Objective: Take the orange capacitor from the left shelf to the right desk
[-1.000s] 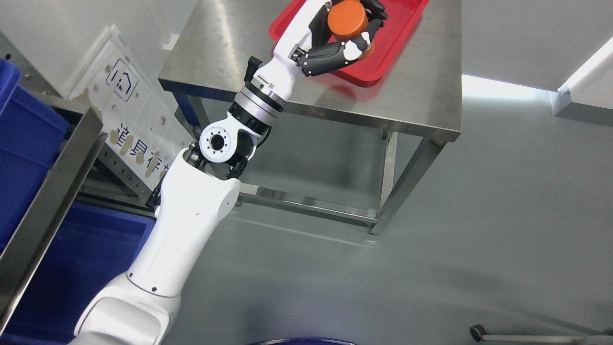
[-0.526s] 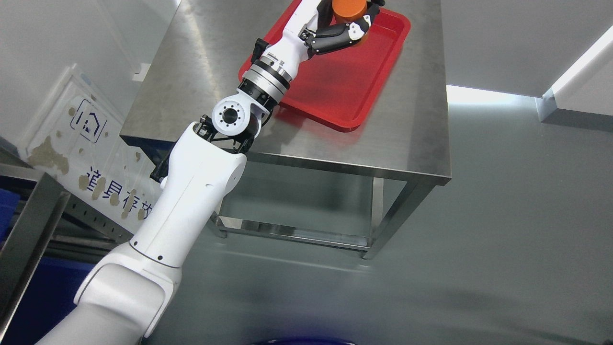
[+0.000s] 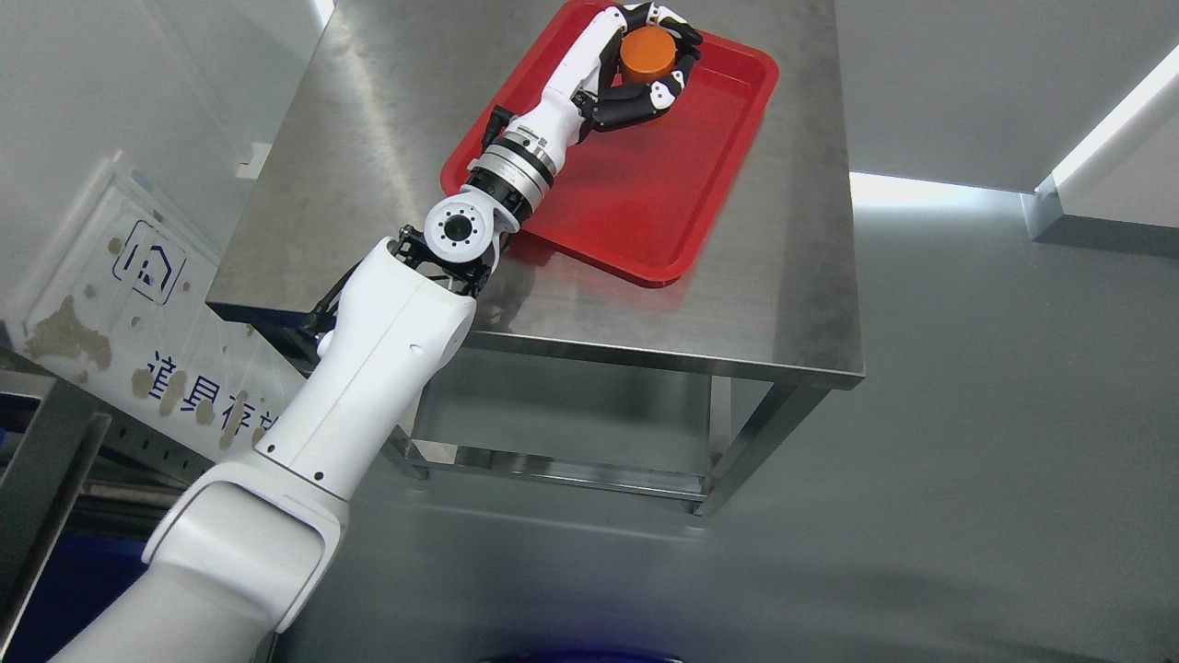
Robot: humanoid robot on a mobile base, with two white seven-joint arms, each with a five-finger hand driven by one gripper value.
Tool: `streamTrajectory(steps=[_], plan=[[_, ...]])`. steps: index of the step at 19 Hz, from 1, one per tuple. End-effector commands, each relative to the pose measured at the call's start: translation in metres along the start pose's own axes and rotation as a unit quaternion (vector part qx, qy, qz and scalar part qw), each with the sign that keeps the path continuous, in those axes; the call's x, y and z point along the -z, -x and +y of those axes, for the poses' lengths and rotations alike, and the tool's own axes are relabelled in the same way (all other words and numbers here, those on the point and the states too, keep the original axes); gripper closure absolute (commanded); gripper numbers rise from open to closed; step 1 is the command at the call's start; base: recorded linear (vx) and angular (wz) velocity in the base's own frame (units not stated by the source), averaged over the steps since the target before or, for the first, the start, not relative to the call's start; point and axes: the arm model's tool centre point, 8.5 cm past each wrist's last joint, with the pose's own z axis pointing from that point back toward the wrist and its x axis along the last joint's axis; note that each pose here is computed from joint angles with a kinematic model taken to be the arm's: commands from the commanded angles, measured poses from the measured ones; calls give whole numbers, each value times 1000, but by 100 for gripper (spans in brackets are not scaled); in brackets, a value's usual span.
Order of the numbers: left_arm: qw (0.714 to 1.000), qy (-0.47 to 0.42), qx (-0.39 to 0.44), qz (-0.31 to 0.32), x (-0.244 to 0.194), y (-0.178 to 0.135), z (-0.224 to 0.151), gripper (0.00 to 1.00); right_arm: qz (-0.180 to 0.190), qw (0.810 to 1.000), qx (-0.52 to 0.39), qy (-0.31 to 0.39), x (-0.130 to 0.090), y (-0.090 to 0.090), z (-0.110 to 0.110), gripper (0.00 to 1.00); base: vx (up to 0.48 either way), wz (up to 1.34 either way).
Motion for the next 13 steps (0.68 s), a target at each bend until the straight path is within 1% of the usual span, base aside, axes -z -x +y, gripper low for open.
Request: streamTrajectory(steps=[1, 2, 4, 7, 8, 9, 12, 13], plan=[[996, 2, 30, 79, -16, 51, 7, 88, -18, 1000, 3, 9, 0, -13, -11, 0, 19, 0], [996, 1, 29, 79, -16, 51, 7, 88, -18, 1000, 3, 9, 0, -13, -11, 0, 19, 0], [997, 1, 28, 77, -16, 50, 7, 84, -18, 1000, 3, 9, 0, -13, -11, 0, 0, 0], [997, -3, 25, 72, -15, 47, 10, 74, -18, 1000, 3, 9, 0, -13, -11, 0, 0, 0], [997, -5, 25, 69, -14, 45, 10, 68, -18, 1000, 3, 9, 0, -13, -11, 0, 0, 0], [998, -9, 25, 64, -12, 41, 12, 59, -17, 1000, 3, 9, 0, -13, -11, 0, 0, 0], [998, -31, 33, 51, -3, 28, 20, 31, -18, 1000, 3, 9, 0, -13, -11, 0, 0, 0], [998, -33, 34, 45, -1, 24, 23, 24, -18, 1000, 3, 9, 0, -13, -11, 0, 0, 0]])
